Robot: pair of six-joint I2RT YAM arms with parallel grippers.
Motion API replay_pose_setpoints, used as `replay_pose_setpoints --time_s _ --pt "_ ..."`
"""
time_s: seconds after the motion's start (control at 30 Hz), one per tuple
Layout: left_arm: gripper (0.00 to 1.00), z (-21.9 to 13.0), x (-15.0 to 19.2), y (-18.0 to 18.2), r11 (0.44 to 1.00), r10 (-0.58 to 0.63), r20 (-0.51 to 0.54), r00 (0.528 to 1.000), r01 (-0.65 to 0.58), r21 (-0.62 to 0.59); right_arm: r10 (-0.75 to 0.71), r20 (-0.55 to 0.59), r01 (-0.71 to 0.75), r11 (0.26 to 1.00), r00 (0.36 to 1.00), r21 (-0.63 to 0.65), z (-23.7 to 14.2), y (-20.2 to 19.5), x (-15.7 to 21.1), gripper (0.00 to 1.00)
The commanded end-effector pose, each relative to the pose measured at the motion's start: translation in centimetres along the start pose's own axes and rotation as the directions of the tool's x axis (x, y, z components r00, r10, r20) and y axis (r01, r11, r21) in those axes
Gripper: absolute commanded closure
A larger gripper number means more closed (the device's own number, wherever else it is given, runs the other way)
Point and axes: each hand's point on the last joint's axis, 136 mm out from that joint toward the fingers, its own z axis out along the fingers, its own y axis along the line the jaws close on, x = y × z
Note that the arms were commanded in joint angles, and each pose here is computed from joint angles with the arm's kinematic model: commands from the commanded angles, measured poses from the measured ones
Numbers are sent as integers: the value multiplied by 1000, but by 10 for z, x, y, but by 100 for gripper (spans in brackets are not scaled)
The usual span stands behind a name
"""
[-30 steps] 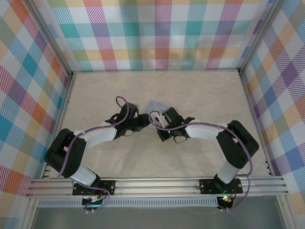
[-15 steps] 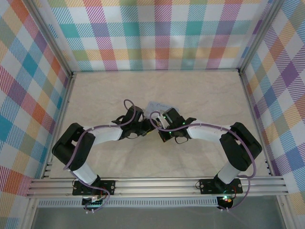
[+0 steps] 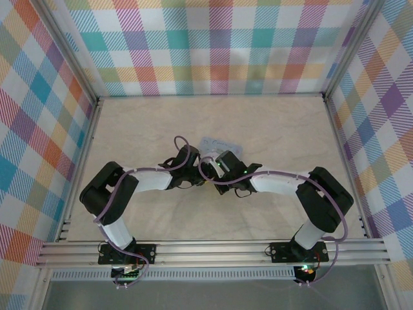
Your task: Unlock a padlock with a key
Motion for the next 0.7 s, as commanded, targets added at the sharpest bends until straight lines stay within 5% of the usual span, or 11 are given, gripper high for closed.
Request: replay_pose_setpoints --time_s 0.0,0.23,0.67 --pt "74 9 -1 9 999 -23 10 1000 23 -29 -68 69 68 998 995 -10 -8 13 -12 87" --pt "95 17 1 18 998 -43 0 999 43 -43 -77 79 78 997 994 -12 -11 17 -8 74" --pt "100 17 -2 16 998 -69 -9 998 69 2 126 155 -112 989 980 -95 -56 1 -11 61"
